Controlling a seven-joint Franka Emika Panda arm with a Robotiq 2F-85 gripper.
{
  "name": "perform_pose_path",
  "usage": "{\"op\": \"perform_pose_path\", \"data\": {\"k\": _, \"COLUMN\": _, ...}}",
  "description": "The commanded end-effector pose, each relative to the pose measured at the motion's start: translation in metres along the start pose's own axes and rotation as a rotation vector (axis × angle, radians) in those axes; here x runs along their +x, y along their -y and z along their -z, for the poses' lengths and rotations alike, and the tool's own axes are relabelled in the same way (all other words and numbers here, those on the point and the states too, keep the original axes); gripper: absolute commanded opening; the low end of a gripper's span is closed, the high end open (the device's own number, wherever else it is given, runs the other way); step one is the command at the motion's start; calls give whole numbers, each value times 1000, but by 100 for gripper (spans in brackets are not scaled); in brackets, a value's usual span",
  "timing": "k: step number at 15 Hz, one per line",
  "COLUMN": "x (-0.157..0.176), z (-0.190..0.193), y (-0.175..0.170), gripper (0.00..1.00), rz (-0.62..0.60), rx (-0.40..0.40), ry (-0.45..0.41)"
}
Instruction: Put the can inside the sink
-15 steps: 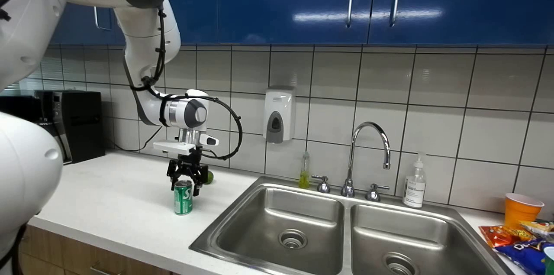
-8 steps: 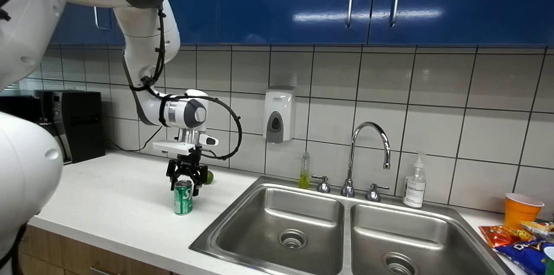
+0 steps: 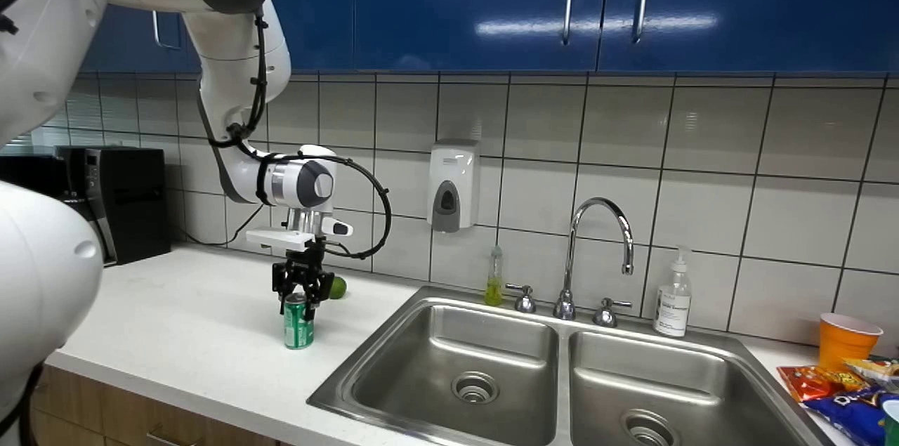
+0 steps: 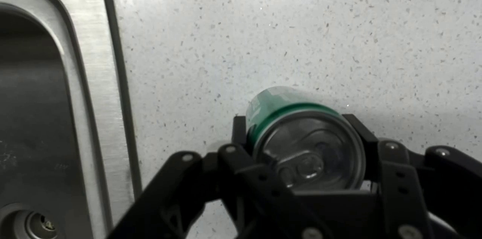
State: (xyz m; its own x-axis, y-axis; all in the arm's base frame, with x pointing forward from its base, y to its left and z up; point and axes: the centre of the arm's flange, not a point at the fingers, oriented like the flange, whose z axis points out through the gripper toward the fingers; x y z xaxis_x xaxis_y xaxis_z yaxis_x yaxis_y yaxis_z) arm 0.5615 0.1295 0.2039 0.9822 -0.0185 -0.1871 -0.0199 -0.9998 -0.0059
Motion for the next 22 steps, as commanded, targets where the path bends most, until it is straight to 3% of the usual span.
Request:
{"op": "perform_pose_path", "data": {"k": 1, "x": -4, "z": 2, "y": 2, "gripper": 38, "rz": 6, "rx": -11, "ry": -4}}
{"op": "perform_pose_path", "data": {"k": 22, "x": -4, "z": 54, "y": 3, "gripper": 38, "rz": -5, "rx": -3, "ry": -72}}
